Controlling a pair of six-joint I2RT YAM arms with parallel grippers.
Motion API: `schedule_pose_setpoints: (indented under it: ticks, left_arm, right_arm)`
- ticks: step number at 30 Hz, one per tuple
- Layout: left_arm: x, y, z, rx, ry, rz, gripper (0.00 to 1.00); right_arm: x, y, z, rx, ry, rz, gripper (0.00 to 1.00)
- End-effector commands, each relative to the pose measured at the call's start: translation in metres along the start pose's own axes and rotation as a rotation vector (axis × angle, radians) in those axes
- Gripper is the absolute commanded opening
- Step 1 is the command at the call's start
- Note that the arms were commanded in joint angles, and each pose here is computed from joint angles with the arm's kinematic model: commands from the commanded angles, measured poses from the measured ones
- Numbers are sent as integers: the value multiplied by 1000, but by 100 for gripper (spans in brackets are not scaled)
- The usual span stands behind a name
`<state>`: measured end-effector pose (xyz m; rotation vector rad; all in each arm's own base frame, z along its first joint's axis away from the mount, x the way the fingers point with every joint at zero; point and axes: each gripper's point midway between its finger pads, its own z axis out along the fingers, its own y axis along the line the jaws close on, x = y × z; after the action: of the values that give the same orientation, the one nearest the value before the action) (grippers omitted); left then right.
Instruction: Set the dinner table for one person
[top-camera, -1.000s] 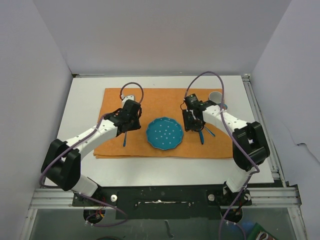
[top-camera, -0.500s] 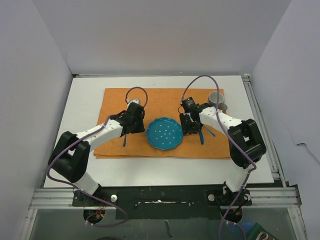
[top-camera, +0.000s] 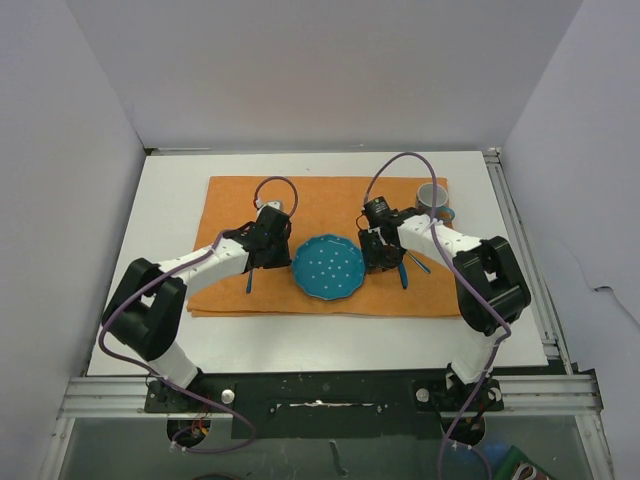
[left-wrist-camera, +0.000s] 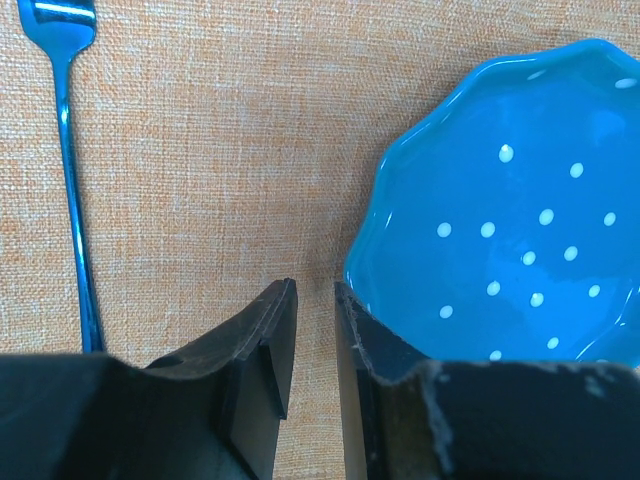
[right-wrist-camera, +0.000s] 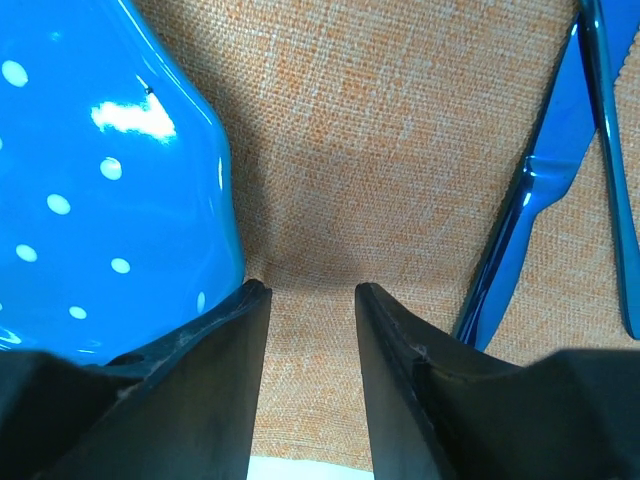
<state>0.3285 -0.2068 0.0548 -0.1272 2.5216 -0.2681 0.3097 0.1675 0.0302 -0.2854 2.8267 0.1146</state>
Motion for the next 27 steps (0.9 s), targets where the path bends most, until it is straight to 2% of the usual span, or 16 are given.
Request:
schedule_pose_setpoints:
  ticks: [1,10,27]
  left_arm:
    - [-18,-16,-9,59,-43,-22,23]
    - [-12,-19,1,64,-18,-29,23]
    - [0,-13,11,39,10,-27,22]
  right_arm:
    - [-25,11,-21,-7,-87,-10,42]
    - [-34,20,-34,-30,-121,-21,43]
    - [-28,34,-3,-56,-76,-32,43]
